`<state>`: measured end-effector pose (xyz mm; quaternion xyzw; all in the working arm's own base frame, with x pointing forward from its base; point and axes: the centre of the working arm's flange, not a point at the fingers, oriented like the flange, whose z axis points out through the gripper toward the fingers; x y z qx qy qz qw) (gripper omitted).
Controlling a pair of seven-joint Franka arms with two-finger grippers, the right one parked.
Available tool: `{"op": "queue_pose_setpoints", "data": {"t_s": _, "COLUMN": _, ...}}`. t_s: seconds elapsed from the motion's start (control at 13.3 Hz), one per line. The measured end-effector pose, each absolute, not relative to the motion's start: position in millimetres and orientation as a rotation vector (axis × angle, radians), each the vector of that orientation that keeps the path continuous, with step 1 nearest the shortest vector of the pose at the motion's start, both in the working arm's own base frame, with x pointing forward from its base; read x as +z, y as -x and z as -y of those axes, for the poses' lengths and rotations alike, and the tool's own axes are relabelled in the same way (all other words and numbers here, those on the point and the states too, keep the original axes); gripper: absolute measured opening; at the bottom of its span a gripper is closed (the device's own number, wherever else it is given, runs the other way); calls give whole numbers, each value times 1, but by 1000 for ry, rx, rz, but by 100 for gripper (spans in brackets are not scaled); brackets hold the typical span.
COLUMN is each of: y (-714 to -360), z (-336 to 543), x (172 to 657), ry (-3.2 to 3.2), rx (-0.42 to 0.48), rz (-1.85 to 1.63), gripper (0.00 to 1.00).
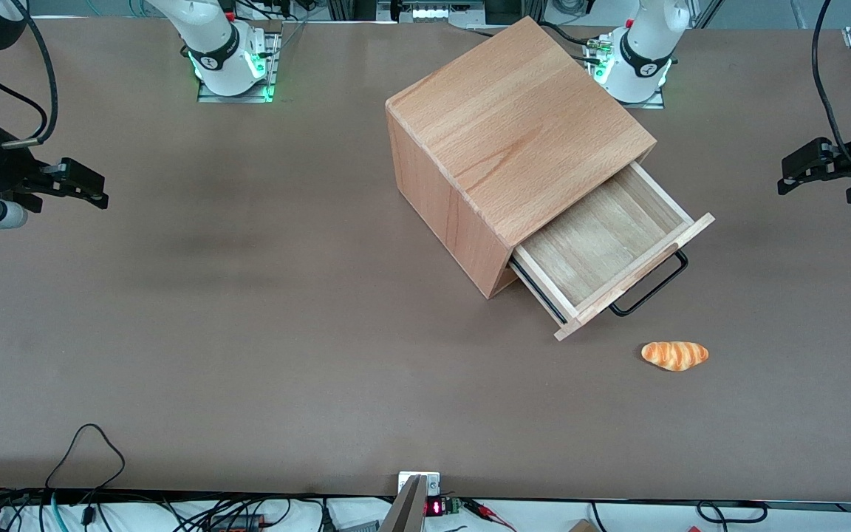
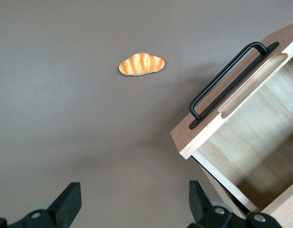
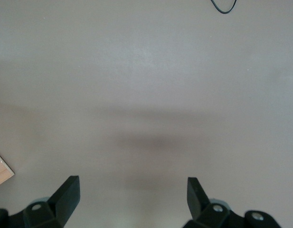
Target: Open top drawer with left arm
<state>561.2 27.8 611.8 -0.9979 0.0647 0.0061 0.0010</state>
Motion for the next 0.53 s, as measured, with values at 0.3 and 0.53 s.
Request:
{"op": "queue_pose_setpoints", "data": {"t_s": 0.3, "y": -561, "z": -28, "x": 612, "ry": 3133, "rx": 19, "rz": -197, "gripper": 100}}
{"op": "queue_pose_setpoints", "data": {"t_s": 0.53, "y": -561, "z": -28, "x": 612, "ry": 3137, "rx": 19, "rz": -103, "gripper": 100}}
